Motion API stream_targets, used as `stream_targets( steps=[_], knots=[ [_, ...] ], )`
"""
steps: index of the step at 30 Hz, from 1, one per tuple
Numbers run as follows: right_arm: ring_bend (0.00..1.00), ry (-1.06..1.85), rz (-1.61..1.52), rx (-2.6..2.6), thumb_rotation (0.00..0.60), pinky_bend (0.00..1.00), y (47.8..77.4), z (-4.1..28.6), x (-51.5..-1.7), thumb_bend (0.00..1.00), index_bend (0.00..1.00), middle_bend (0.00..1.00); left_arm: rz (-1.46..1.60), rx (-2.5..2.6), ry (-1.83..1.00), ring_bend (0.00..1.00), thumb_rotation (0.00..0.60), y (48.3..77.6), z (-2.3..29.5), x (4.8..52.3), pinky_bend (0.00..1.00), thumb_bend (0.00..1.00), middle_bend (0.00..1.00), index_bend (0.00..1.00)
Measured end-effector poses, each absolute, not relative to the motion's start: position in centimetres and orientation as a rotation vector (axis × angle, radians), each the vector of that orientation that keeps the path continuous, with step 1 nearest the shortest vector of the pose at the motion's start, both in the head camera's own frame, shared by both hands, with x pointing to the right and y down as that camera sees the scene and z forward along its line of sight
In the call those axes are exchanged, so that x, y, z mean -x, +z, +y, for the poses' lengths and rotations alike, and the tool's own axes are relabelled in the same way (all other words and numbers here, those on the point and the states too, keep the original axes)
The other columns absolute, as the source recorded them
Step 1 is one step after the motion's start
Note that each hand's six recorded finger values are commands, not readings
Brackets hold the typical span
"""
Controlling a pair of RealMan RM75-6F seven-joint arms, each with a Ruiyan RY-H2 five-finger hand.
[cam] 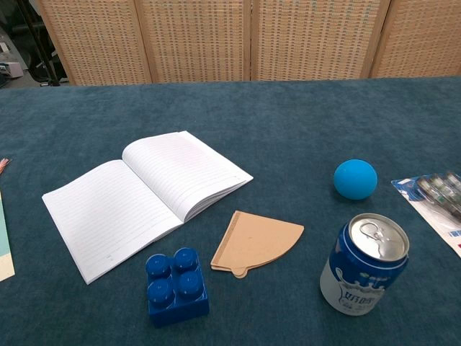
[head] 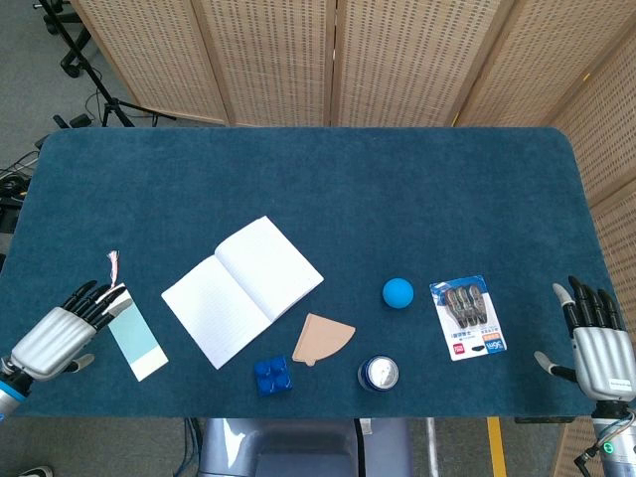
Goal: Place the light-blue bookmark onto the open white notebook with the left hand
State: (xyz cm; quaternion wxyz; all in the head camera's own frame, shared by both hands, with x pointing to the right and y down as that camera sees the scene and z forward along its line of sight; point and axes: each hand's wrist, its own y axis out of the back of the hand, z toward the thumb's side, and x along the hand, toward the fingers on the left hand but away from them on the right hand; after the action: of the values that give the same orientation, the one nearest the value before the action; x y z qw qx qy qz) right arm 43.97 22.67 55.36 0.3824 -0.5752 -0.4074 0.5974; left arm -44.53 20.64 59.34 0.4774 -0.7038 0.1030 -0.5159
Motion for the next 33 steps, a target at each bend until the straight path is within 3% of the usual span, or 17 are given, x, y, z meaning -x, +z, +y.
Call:
stream_targets(
  steps=[13, 33],
  knots=[
    [0.0, 1.516, -1.06, 1.465, 0.6, 0.0, 55.0, 22.6, -44.4, 0.16, 0.0, 0.0, 0.142, 1.717, -1.247, 0.0, 0.6, 61.5, 21.1, 44.0, 0.0, 0.17, 0.0, 0.2],
    [0.0, 1.524, -1.057, 1.458, 0.6, 0.0, 55.3, 22.5, -44.4, 0.16, 0.0, 0.0, 0.009, 1.628, -1.217, 0.0, 0.6, 64.4, 20.6, 44.4, 0.0, 0.17, 0.0, 0.23]
  ],
)
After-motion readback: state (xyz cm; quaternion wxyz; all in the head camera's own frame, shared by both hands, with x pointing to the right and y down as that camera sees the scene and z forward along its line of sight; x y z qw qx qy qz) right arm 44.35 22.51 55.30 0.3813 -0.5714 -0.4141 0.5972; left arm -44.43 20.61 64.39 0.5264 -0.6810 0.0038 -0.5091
